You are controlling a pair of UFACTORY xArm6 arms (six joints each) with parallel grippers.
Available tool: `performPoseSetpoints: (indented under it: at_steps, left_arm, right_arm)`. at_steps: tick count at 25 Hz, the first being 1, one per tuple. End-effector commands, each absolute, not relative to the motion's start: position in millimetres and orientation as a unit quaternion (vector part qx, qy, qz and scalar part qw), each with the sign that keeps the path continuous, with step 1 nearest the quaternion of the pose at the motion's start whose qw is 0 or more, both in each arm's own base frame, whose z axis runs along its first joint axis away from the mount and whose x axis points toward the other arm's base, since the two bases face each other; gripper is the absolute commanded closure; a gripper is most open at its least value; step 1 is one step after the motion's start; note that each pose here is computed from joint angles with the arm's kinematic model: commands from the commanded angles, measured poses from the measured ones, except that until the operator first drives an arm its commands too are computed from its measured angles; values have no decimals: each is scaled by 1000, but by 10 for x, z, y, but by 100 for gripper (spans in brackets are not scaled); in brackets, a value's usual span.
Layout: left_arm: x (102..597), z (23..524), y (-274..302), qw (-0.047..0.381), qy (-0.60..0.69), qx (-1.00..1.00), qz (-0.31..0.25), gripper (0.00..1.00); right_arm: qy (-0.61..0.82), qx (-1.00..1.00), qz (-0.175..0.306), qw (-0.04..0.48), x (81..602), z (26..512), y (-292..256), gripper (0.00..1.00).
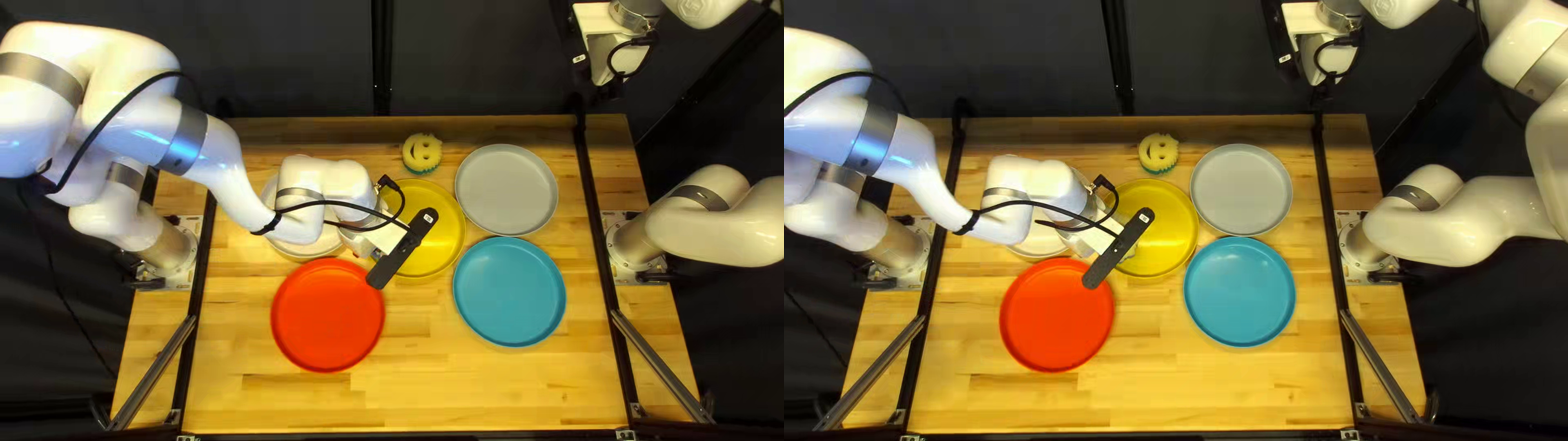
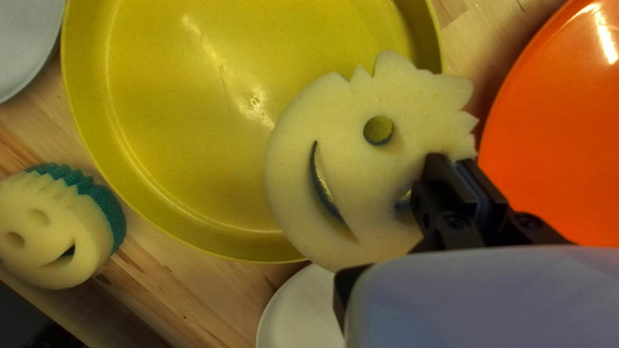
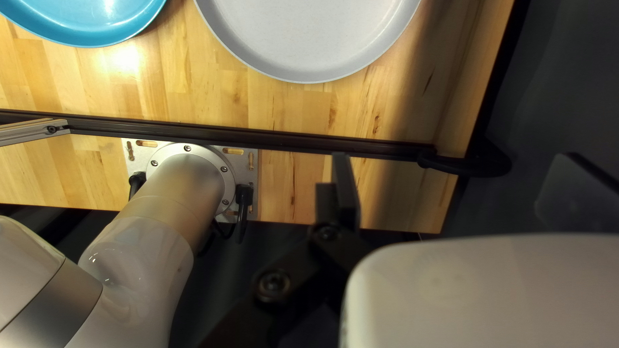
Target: Pick up sponge and scrub the plate
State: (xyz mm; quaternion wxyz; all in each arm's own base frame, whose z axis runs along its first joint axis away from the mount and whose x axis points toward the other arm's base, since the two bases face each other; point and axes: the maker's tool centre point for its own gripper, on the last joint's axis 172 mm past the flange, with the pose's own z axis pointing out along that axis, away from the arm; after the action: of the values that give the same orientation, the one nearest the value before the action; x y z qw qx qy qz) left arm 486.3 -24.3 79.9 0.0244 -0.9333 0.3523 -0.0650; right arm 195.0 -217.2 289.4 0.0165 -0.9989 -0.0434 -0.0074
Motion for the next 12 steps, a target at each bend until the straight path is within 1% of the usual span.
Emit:
performPoseSetpoints:
  at_steps: [1, 7, 12]
  left_arm:
    - [4977, 671, -216, 27, 360, -930, -65, 100]
    - [5179, 585, -362, 28, 373, -925, -71, 100]
    - [5234, 456, -290, 25, 378, -923, -71, 100]
  right_arm:
    - [-43, -999, -7, 17, 1950, 2894, -2172, 0]
    - [-43, -999, -7, 17, 1950, 2894, -2172, 0]
    - [-43, -999, -7, 17, 1950, 2894, -2172, 0]
